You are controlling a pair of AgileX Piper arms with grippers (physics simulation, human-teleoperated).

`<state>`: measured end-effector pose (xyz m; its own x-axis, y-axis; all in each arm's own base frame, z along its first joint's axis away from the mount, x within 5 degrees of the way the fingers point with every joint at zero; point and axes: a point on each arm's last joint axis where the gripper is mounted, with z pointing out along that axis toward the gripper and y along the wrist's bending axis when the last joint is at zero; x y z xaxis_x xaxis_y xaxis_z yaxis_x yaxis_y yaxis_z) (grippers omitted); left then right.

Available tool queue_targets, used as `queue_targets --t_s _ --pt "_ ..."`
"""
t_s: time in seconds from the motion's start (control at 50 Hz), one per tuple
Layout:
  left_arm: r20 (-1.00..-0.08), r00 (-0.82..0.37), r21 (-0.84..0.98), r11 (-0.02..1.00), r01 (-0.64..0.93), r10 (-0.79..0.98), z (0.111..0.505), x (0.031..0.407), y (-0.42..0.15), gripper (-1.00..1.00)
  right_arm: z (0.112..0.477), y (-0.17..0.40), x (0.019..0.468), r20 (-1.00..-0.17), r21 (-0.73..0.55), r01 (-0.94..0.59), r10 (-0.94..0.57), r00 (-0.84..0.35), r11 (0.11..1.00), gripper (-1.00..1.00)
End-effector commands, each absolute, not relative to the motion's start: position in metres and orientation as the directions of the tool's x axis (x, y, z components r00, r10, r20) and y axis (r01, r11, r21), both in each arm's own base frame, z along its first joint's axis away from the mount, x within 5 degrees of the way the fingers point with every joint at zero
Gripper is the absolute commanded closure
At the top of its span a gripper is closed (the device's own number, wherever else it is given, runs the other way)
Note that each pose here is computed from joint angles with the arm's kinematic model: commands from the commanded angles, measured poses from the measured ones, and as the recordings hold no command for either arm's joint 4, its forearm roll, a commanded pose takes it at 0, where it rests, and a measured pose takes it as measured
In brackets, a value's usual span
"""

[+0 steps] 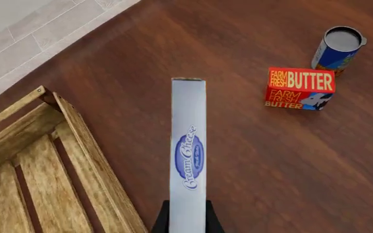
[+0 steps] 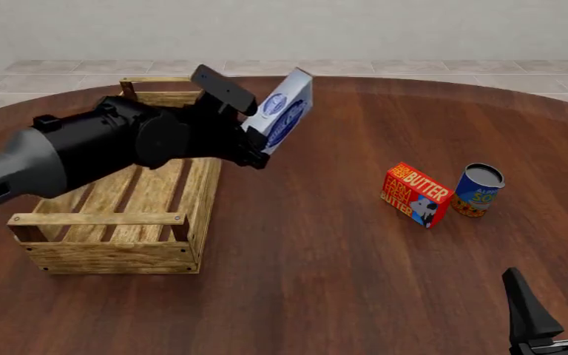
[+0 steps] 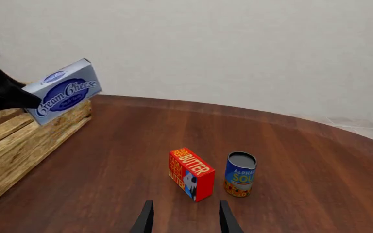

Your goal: Pick up the cream cheese and put it in the tray.

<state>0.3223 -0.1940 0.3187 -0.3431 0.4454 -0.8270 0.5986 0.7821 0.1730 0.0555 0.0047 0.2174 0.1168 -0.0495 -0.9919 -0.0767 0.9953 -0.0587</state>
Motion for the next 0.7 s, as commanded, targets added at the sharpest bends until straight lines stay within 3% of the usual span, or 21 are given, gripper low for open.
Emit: queue_targets --t_s 0.02,0.7 --pt "-0.834 -0.338 0.189 0.801 0.567 0.436 0.326 0.329 -0.179 1.00 0.217 0.005 0.056 -0.992 -0.058 -0.076 -0.049 0.117 0.995 -1.00" --pt "-0.837 -0.387 0.183 0.864 0.469 0.387 0.332 0.340 -0.138 1.00 0.217 0.005 0.056 -0.992 -0.067 -0.073 -0.058 0.113 0.995 -1.00"
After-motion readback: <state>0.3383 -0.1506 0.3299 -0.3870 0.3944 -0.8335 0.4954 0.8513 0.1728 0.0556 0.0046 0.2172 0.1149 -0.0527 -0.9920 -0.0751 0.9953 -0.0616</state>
